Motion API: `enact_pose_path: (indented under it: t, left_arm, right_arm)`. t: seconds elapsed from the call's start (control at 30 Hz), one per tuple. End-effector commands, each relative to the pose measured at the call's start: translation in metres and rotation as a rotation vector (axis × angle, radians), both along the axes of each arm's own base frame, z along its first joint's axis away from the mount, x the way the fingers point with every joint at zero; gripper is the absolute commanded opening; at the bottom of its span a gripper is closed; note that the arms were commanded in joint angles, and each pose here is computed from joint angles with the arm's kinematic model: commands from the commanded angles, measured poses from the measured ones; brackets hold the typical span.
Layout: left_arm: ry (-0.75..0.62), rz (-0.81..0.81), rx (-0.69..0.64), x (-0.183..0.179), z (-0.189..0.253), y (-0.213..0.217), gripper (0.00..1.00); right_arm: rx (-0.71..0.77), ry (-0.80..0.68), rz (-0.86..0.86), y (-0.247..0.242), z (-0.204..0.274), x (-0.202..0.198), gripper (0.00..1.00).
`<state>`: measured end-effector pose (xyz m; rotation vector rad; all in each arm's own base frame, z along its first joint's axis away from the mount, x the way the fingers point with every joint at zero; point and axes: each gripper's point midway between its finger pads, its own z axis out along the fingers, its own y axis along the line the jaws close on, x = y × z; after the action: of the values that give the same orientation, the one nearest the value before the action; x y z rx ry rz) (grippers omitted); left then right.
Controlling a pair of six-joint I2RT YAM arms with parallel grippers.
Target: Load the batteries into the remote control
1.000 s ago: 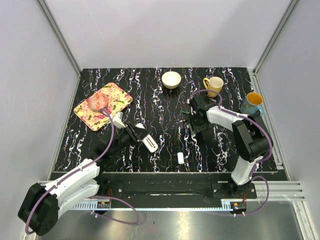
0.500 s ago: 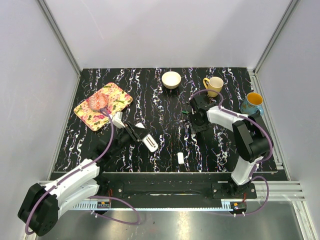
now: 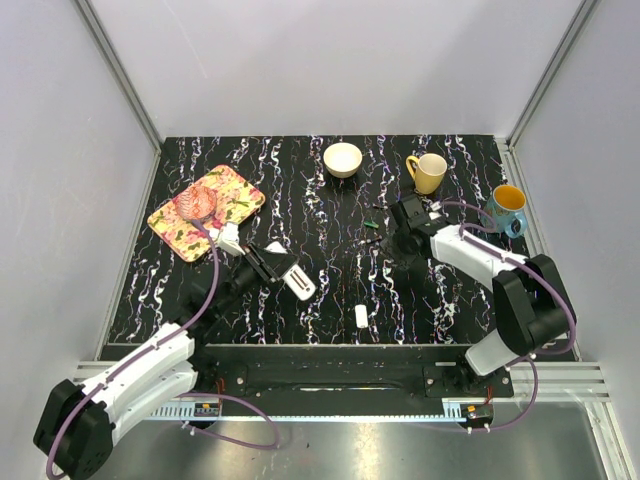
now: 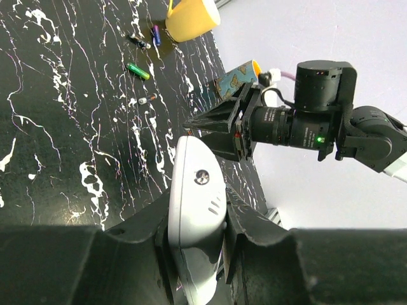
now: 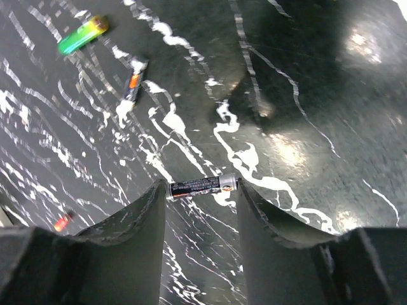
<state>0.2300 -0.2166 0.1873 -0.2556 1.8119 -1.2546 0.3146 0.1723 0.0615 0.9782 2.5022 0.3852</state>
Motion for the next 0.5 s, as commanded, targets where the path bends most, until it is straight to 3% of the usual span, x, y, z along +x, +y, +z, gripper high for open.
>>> enact_pose_path:
  t: [0.0,0.3,0.47]
  left_arm:
    - [-0.046,0.034,-0.036,0.004,0.019,0.004,0.00]
    - [-0.015,0.039,-0.019,0.005,0.010,0.004,0.00]
    - [-0.019,0.039,-0.012,0.005,0.011,0.004,0.00]
  right_arm:
    - [0.001,0.070,-0.351,-0.015,-0.001,-0.002,0.00]
    - [-0.089,0.206,-0.400,-0.025,-0.042,-0.020,0.00]
    - [-0.103,0.228,-0.366,-0.023,-0.048,-0.023,0.14]
